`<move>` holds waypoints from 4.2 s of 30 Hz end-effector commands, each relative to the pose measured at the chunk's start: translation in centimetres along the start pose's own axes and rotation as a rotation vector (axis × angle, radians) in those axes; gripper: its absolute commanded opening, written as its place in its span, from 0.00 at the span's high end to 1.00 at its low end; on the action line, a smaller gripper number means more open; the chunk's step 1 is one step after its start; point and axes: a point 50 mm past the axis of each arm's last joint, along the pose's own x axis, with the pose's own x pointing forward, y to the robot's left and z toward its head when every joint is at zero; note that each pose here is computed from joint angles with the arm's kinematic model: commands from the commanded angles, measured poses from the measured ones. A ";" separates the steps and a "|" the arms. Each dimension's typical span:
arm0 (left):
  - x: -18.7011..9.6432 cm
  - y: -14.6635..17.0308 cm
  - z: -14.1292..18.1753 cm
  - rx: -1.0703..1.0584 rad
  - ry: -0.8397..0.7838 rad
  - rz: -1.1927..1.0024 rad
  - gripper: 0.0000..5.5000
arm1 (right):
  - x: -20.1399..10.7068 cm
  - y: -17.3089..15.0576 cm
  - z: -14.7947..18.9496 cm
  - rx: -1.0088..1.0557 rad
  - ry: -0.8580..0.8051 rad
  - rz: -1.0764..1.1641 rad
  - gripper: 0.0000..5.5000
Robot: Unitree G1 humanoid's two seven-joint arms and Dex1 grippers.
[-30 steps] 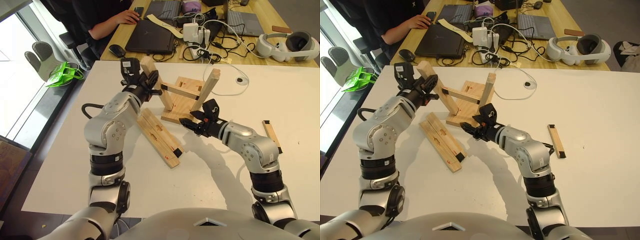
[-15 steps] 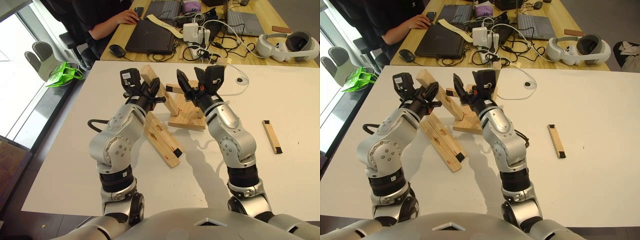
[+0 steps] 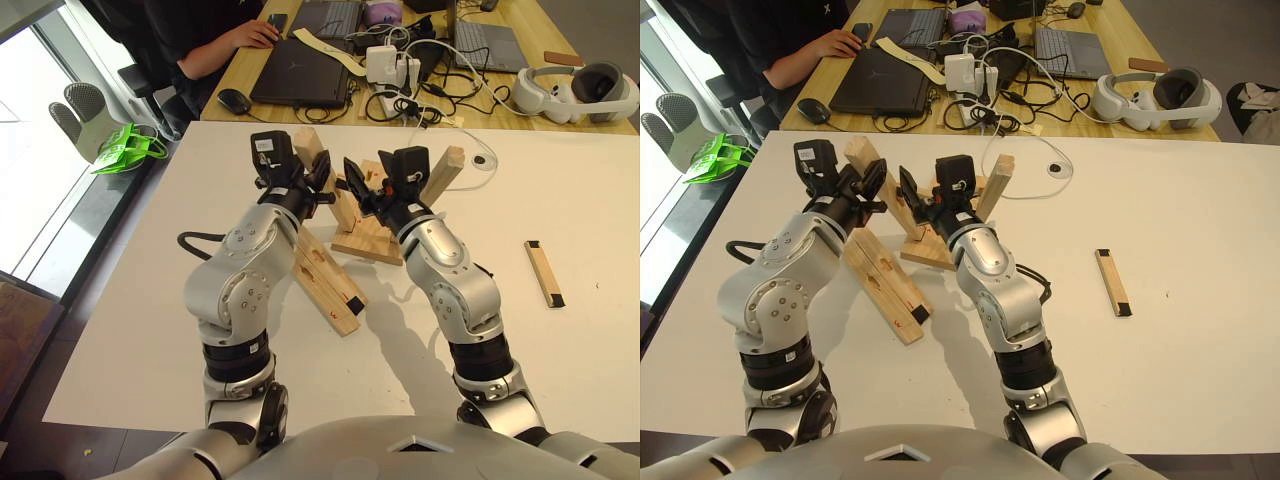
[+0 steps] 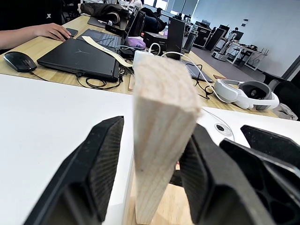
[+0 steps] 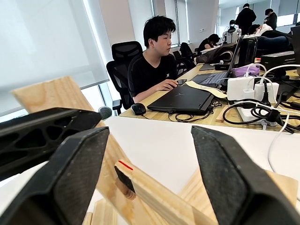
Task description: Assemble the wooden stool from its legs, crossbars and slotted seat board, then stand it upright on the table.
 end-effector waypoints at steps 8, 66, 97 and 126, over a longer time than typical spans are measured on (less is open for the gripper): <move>0.0 -0.6 2.5 -0.063 -0.106 -0.022 0.54 | -0.3 -0.6 -3.9 0.016 0.228 -0.171 0.41; 2.4 -0.9 -2.3 0.044 0.049 0.100 0.54 | -4.8 -7.1 0.4 -0.006 0.145 -0.391 0.41; -1.4 3.1 21.1 -0.053 -0.634 -0.368 0.54 | -5.0 -10.3 1.4 -0.076 0.101 -0.447 0.41; -0.8 -0.2 8.6 -0.158 -0.232 -0.263 0.54 | -5.3 -10.9 2.4 -0.069 0.046 -0.450 0.41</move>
